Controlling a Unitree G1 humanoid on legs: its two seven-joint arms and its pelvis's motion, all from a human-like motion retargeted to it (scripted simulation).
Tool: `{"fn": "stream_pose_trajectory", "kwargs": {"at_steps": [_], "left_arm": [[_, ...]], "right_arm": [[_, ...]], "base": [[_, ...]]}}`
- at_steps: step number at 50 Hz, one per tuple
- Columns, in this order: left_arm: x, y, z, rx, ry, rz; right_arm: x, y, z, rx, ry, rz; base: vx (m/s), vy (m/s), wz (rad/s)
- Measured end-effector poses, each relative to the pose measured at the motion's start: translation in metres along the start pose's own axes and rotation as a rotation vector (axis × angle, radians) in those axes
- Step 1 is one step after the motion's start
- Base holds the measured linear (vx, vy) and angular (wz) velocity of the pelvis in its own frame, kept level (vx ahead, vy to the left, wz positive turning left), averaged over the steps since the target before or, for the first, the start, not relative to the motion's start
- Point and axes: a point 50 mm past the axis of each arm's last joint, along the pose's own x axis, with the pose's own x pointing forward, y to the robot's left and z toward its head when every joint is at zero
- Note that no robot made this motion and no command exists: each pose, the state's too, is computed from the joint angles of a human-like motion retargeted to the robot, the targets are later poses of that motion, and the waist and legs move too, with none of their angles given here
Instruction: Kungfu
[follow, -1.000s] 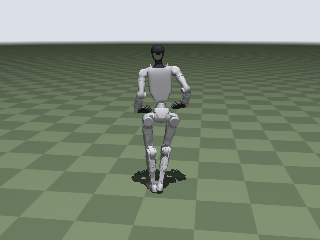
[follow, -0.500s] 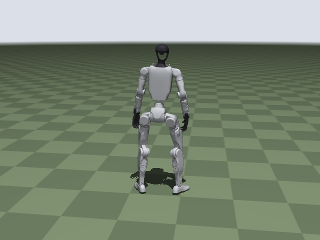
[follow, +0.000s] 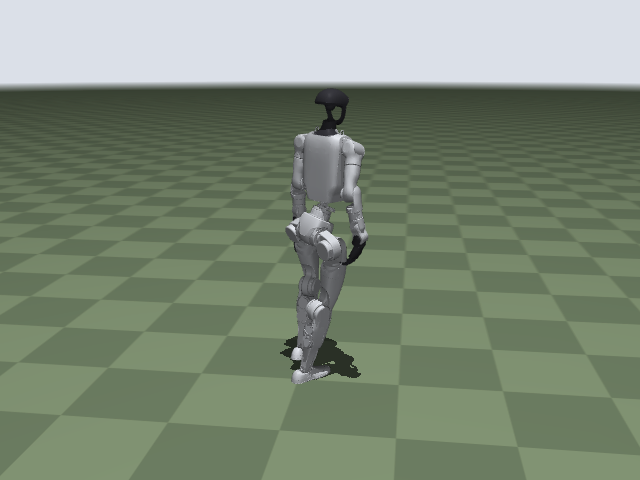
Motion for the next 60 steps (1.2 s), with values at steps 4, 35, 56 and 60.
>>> {"fn": "stream_pose_trajectory", "kwargs": {"at_steps": [4, 35, 56, 60], "left_arm": [[-0.003, -0.003, -0.023, -0.002, 0.073, 0.016], [-0.003, 0.018, -0.016, -0.144, 0.128, -0.103], [-0.007, 0.044, 0.111, 0.571, -0.238, 0.0], [-0.003, 0.052, 0.053, 0.366, -0.041, -0.053]], "right_arm": [[0.009, 0.02, -0.016, 0.099, 0.048, 0.074], [0.005, -0.019, 0.015, -0.073, 0.025, -0.251], [0.002, -0.039, 0.088, -0.255, -0.037, -0.171], [0.011, -0.029, 0.11, -0.317, -0.069, -0.155]], "base": [[0.25, -0.34, -1.7], [0.46, -0.32, -0.4], [0.25, -0.39, 1.38], [0.09, -0.87, 1.04]]}}
